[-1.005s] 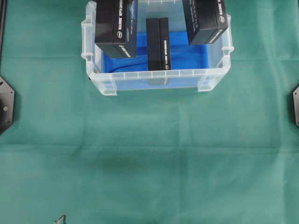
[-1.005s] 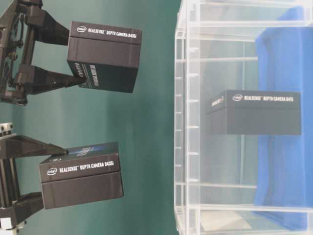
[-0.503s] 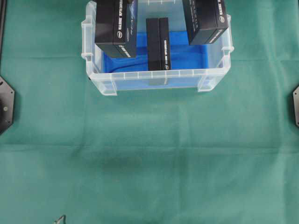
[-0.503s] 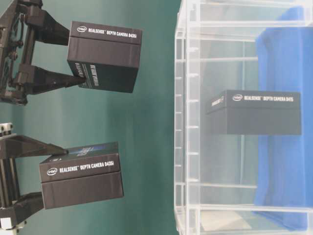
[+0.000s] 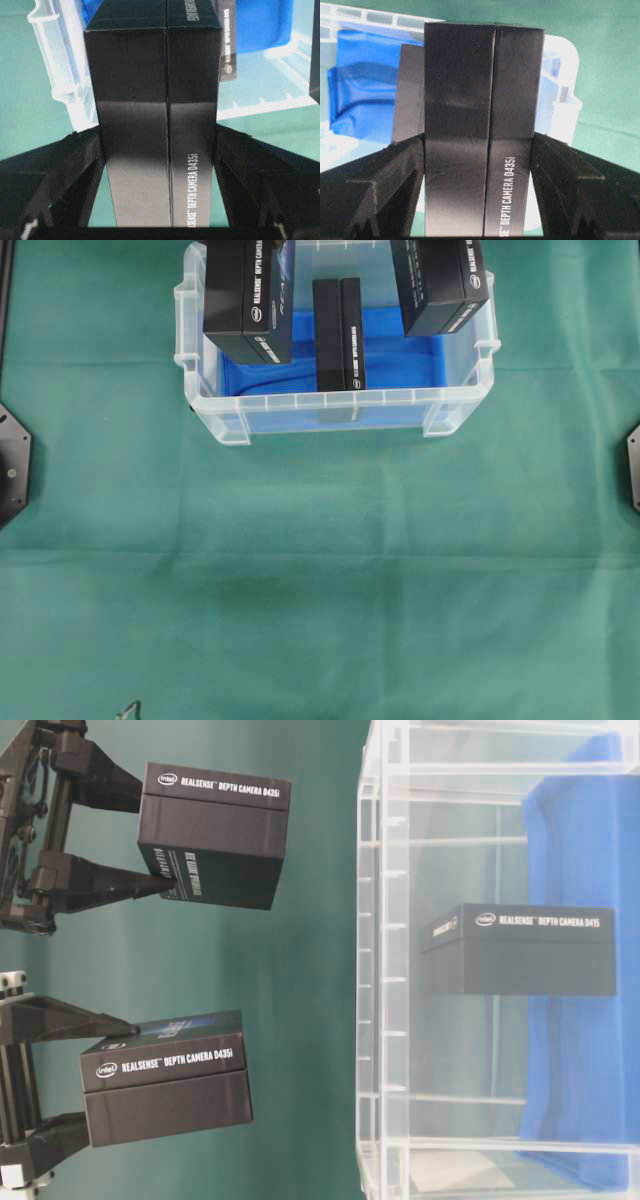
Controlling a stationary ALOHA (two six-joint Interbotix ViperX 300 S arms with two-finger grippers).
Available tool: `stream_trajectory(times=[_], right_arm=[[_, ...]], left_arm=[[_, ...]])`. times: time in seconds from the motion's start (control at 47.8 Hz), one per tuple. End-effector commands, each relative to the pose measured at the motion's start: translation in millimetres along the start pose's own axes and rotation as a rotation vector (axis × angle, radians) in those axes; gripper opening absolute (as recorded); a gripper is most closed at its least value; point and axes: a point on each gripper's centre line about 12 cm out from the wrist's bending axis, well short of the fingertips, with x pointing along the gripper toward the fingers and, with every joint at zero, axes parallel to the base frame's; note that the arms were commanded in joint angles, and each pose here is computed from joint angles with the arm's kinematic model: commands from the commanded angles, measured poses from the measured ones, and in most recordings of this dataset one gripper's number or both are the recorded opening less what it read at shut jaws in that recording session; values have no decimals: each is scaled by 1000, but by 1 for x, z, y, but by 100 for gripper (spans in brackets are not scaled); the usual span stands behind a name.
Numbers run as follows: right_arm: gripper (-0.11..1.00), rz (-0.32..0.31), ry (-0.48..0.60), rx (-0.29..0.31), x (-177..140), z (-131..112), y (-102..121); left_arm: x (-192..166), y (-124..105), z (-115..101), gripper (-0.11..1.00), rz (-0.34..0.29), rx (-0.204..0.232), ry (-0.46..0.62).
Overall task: Take the box out of the case with both arms.
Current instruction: 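Lift both gripped boxes straight up out of the case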
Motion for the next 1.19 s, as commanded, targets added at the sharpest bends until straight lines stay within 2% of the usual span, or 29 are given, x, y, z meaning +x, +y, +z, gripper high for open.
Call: stream_trajectory(times=[0.0, 0.482, 0.691, 0.859, 1.005, 1.173], right_arm=[[65, 63, -27, 19, -26, 6, -5], [65, 64, -26, 18, -26, 5, -5], [65, 58, -13, 11, -28, -1, -4], [65, 47, 12, -4, -33, -23, 0], [65, 43, 35, 6, -41, -52, 6], [65, 42, 64, 7, -50, -92, 12]], left_arm=[[-17, 2, -1, 62, -47, -1, -18], [-18, 3, 0, 62, -47, -3, -20], [-17, 1, -7, 62, -46, 14, -15], [-19, -5, -25, 62, -53, 49, -4], [-20, -12, -49, 62, -57, 98, 11], [-23, -16, -80, 62, -42, 133, 32]])
